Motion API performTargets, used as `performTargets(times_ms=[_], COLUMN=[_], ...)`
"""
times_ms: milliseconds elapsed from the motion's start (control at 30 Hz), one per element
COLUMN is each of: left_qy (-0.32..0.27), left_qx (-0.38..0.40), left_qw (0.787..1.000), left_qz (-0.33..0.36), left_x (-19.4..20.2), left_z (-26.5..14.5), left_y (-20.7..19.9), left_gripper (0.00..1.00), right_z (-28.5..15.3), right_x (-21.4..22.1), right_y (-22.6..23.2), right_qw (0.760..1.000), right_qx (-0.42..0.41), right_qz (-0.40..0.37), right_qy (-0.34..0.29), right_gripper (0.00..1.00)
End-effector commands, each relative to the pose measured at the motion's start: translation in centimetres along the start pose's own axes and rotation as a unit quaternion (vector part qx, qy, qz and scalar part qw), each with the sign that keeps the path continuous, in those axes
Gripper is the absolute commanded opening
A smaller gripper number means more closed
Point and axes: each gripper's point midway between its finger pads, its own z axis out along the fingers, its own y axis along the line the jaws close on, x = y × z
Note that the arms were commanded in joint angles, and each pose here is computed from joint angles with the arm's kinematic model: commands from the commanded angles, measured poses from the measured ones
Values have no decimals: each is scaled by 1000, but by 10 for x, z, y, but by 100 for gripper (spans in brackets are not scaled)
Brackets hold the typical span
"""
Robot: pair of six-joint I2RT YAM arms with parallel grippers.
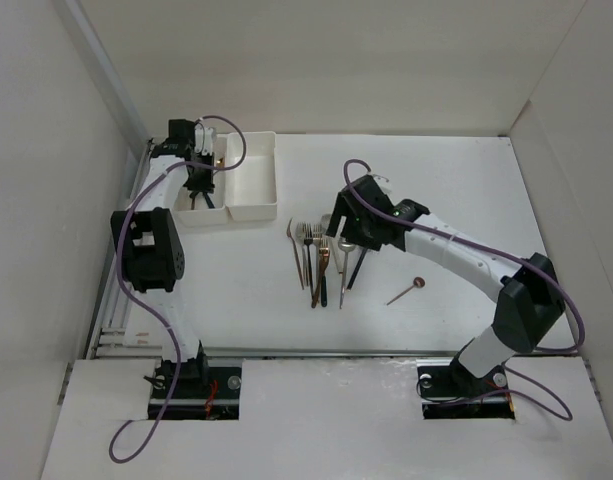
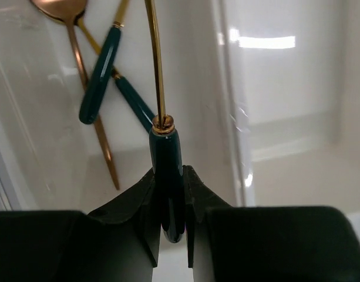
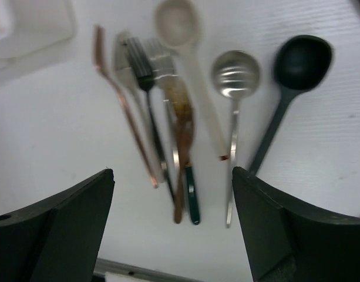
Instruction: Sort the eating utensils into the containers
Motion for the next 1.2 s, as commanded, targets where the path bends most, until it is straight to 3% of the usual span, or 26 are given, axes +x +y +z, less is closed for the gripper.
performTargets(times_ms=[0, 67, 200, 267, 300, 400, 433, 600, 800, 833, 867, 900, 933, 1000, 1033, 1167], left_qy=[-41, -30, -14, -9, -9, -6, -20, -52, -157, -172, -182, -220, -237, -257, -287, -328], left_qx=[-64, -69, -77, -88, -88, -94, -101, -114, -161, -168, -175, -180, -183, -180, -166, -89], left_qw=[997, 997, 997, 996, 996, 995, 995, 992, 974, 970, 967, 958, 952, 947, 941, 940], left_qz=[-1, -2, -4, -12, -12, -17, -17, -16, -19, -20, -30, -39, -59, -69, -66, -24], left_x=[-37, -34, -24, -21, -21, -20, -29, -55, -111, -116, -118, -132, -136, -137, -144, -138], left_z=[4, 18, 28, 27, 27, 18, 9, -26, -111, -122, -131, -155, -167, -183, -205, -229], left_y=[24, 28, 32, 39, 39, 39, 41, 42, 49, 50, 51, 51, 50, 47, 40, 6], left_gripper=[0, 0, 16, 26, 39, 54, 59, 63, 77, 93, 100, 100, 100, 100, 100, 100], right_z=[18, 32, 42, 44, 44, 44, 43, 51, 84, 87, 92, 97, 99, 103, 103, 104], right_x=[22, 30, 45, 47, 46, 41, 41, 41, 52, 53, 50, 51, 55, 55, 55, 57], right_y=[-32, -44, -54, -59, -60, -73, -77, -99, -105, -109, -105, -108, -112, -114, -114, -122], right_qw=[998, 996, 993, 991, 991, 989, 988, 982, 983, 981, 982, 981, 979, 978, 978, 976], right_qx=[39, 59, 81, 93, 97, 126, 136, 178, 152, 156, 151, 159, 166, 173, 173, 189], right_qz=[13, 14, 2, 4, 9, 17, 19, 11, 40, 44, 45, 38, 36, 29, 29, 24], right_qy=[52, 64, 89, 92, 87, 74, 72, 61, 100, 106, 102, 103, 110, 109, 109, 108], right_gripper=[86, 84, 83, 82, 80, 77, 77, 73, 73, 72, 69, 65, 56, 47, 35, 1])
